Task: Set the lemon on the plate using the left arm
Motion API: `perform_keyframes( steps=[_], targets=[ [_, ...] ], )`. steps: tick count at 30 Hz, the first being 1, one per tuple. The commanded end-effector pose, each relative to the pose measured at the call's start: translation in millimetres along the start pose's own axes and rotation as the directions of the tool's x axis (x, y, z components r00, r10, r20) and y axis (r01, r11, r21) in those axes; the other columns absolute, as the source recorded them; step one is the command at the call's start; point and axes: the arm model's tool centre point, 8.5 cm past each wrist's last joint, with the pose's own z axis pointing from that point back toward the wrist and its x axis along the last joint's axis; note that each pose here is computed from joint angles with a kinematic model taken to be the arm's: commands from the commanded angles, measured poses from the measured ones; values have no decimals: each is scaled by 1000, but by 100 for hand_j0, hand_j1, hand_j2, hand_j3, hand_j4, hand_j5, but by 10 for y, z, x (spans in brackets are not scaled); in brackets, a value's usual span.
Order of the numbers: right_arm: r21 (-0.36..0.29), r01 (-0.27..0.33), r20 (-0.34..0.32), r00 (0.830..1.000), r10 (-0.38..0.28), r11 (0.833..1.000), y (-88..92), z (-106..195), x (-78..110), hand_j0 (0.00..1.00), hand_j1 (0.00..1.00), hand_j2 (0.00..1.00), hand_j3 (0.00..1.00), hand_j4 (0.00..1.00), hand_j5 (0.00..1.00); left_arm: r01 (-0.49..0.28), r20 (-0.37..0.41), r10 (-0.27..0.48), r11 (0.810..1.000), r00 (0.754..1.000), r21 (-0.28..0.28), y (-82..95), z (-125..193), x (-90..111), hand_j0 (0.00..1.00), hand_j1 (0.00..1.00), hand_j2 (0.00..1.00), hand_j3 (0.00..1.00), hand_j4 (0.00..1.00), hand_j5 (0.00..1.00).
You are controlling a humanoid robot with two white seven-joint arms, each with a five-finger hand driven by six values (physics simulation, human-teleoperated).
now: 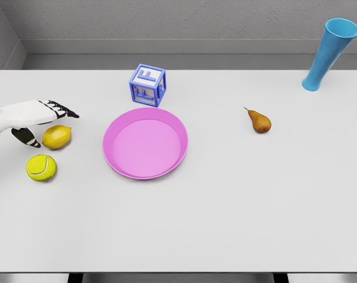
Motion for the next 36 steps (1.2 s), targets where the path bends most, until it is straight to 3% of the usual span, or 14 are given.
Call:
perform_keyframes(
  steps=[1,21,36],
  targets=[
    [0,-2,-1,1000,2,1000,0,-1,-8,100,100,100,100,100,100,-1,0,1,1000,1000,6,14,3,1,100,100,100,100,100,100],
    [0,0,-1,1000,0,1000,0,0,-4,100,100,100,100,100,100,41,-10,-41,999,999,-27,-27,-46,30,100,100,100,100,100,100],
    [0,0,-1,1000,0,1000,0,0,-4,100,100,100,100,100,100,58,16,-58,998,998,-20,8,-105,126,100,100,100,100,100,100]
  ],
)
